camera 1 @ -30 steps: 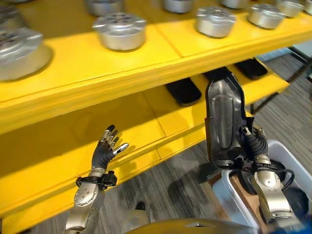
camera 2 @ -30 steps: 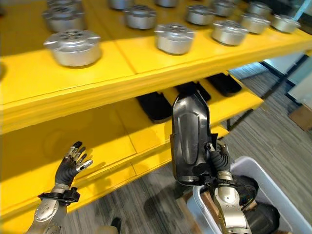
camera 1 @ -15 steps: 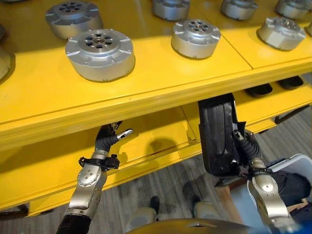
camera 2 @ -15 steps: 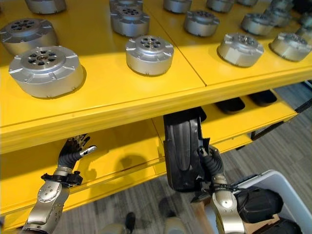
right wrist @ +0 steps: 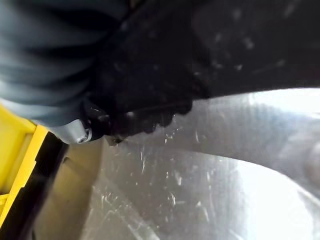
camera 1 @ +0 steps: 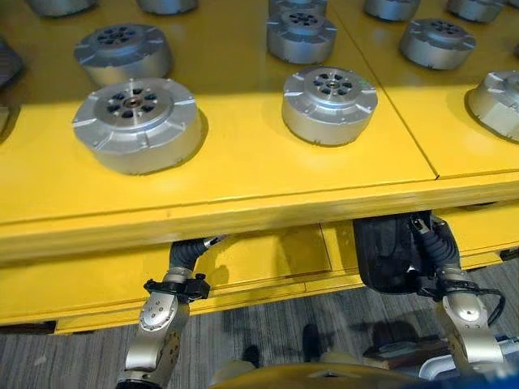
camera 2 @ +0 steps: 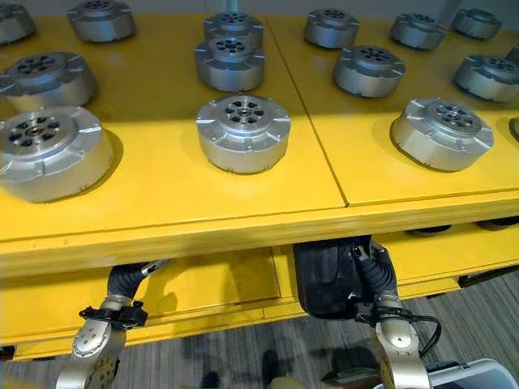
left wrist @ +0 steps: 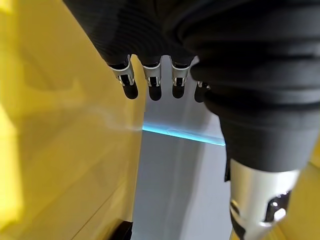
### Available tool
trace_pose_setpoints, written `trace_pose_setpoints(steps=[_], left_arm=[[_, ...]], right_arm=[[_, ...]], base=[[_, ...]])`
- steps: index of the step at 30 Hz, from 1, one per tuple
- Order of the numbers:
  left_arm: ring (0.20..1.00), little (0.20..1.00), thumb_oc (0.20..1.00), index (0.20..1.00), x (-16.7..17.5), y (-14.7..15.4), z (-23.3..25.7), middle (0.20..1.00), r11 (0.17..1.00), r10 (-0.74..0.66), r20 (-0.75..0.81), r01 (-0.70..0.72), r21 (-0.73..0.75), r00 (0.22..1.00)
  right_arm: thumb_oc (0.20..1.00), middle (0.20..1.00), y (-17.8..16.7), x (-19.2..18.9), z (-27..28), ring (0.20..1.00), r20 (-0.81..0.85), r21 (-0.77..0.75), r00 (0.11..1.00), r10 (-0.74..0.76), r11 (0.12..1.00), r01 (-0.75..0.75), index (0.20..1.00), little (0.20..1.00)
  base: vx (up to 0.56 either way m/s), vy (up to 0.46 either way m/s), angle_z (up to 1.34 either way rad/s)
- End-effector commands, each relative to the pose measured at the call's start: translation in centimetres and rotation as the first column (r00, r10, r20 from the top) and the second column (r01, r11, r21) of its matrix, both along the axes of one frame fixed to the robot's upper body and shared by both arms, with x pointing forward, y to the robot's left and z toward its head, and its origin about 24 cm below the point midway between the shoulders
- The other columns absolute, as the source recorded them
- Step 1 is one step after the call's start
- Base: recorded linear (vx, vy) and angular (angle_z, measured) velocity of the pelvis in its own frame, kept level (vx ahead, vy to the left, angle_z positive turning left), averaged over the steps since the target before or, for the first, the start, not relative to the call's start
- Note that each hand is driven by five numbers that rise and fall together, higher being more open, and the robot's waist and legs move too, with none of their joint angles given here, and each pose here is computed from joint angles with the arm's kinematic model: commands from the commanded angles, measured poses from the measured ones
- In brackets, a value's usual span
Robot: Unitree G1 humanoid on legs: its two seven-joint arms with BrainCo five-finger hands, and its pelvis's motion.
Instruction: Move parts from the plastic box to the shelf.
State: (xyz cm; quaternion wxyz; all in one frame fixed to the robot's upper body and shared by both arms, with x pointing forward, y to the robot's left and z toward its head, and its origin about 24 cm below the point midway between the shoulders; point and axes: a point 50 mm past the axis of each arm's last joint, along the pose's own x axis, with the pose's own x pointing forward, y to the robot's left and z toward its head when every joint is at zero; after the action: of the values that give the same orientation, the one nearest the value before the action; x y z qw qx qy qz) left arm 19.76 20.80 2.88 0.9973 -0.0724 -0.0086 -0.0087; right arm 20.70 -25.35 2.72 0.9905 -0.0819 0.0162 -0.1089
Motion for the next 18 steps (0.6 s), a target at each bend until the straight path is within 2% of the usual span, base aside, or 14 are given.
trace_pose_setpoints(steps=[1, 11, 12, 15, 18], left_arm=[[1.000, 1.000, 1.000, 1.000, 0.5, 0.5, 1.5, 1.000, 0.999, -0.032, 0.078, 0.031, 0.026, 0.996], [1.000, 1.000, 1.000, 1.000, 1.3, -1.3, 1.0, 1.000, 0.995, -0.091, 0.060, 0.093, -0.035, 0.994], [1.000, 1.000, 1.000, 1.000, 2.7, -2.5, 1.7, 1.000, 0.989, -0.130, 0.093, 0.136, -0.058, 0.987], [1.000, 1.000, 1.000, 1.000, 2.8, -2.7, 1.8, 1.000, 0.987, -0.132, 0.101, 0.140, -0.076, 0.986], [1.000, 1.000, 1.000, 1.000, 2.8, -2.7, 1.9, 1.000, 0.987, -0.133, 0.098, 0.141, -0.080, 0.986]], right_arm=[[0.200, 0.200, -0.4, 0.7, 3.6, 0.200, 0.203, -0.009, 0.979, 0.013, 1.000, -0.011, 0.200, 0.200], [0.200, 0.200, 2.1, 3.9, 7.3, 0.200, 0.351, -0.048, 0.923, 0.159, 0.987, -0.152, 0.200, 0.200], [0.200, 0.200, 2.4, 4.8, 8.9, 0.200, 0.407, -0.069, 0.898, 0.164, 0.986, -0.149, 0.200, 0.200], [0.200, 0.200, 3.2, 5.4, 9.5, 0.200, 0.426, -0.079, 0.886, 0.185, 0.983, -0.168, 0.200, 0.200], [0.200, 0.200, 4.2, 6.1, 9.8, 0.200, 0.440, -0.061, 0.875, 0.199, 0.979, -0.192, 0.200, 0.200]], base=[[0.00, -0.072, 0.04], [-0.05, -0.118, 0.32], [-0.25, -0.023, 1.23], [-0.10, 0.069, 1.31], [0.01, 0.111, 0.00]])
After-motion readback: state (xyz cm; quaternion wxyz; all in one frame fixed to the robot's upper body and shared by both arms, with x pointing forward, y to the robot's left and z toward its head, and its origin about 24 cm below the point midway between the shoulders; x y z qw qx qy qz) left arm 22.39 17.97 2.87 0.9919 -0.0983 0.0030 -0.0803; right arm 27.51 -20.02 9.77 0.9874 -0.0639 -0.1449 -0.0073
